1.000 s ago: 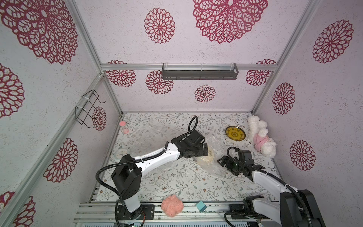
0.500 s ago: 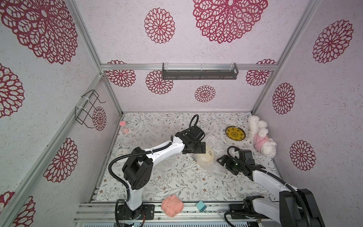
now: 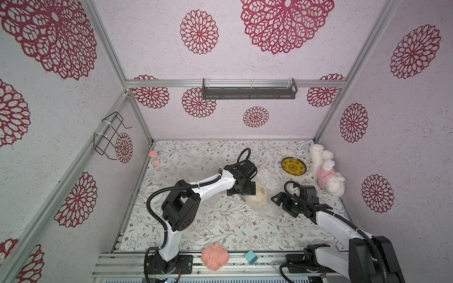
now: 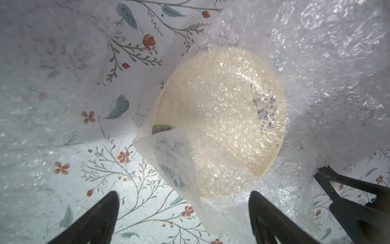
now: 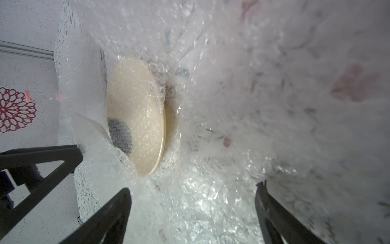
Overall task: Unpack dinner plates from bubble wrap
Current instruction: Unwrap the bubble wrap at the center of the board.
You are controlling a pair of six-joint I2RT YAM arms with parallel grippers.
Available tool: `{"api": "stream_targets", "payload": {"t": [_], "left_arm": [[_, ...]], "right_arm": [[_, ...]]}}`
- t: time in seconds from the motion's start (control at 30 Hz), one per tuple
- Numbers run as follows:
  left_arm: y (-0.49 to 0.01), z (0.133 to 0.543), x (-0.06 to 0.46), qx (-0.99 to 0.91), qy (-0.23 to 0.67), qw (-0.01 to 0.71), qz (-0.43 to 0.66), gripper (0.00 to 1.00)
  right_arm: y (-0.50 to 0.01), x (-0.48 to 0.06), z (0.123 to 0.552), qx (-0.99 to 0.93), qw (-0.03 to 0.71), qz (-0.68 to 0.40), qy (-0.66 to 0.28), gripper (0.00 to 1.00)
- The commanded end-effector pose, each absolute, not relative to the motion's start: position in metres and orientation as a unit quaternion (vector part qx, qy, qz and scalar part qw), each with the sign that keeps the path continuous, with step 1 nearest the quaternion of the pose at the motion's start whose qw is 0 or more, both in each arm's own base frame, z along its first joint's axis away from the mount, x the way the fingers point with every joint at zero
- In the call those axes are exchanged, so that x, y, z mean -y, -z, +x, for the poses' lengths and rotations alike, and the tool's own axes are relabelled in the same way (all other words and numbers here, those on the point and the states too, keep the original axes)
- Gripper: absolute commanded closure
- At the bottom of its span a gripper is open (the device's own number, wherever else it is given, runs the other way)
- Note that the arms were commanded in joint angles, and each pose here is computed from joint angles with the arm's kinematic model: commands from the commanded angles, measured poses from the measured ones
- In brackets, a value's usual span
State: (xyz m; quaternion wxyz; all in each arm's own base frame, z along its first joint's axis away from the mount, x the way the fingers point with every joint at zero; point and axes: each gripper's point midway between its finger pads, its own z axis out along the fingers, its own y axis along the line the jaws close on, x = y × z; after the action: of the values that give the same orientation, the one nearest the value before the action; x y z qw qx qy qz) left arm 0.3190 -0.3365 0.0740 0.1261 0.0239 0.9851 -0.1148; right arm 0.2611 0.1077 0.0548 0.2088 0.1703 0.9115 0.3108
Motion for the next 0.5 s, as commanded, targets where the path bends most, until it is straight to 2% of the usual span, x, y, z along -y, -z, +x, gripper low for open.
{"api": "stream_targets", "payload": {"t": [0.0, 0.1, 0.47], "left_arm": [[-0.077, 0.326, 0.333, -0.985, 0.107, 0.136, 0.016, 0.01], [-0.072, 0.327, 0.333, -0.985, 0.104, 0.134, 0.019, 0.01], [-0.058, 0.332, 0.337, -0.986, 0.104, 0.122, 0.033, 0.11]], "right_arm": [[-0.067, -0.108, 0.265, -0.907, 0.225, 0.162, -0.318, 0.08], [-0.068, -0.107, 0.265, -0.906, 0.228, 0.162, -0.318, 0.08], [-0.067, -0.106, 0.263, -0.905, 0.225, 0.167, -0.320, 0.08]]}}
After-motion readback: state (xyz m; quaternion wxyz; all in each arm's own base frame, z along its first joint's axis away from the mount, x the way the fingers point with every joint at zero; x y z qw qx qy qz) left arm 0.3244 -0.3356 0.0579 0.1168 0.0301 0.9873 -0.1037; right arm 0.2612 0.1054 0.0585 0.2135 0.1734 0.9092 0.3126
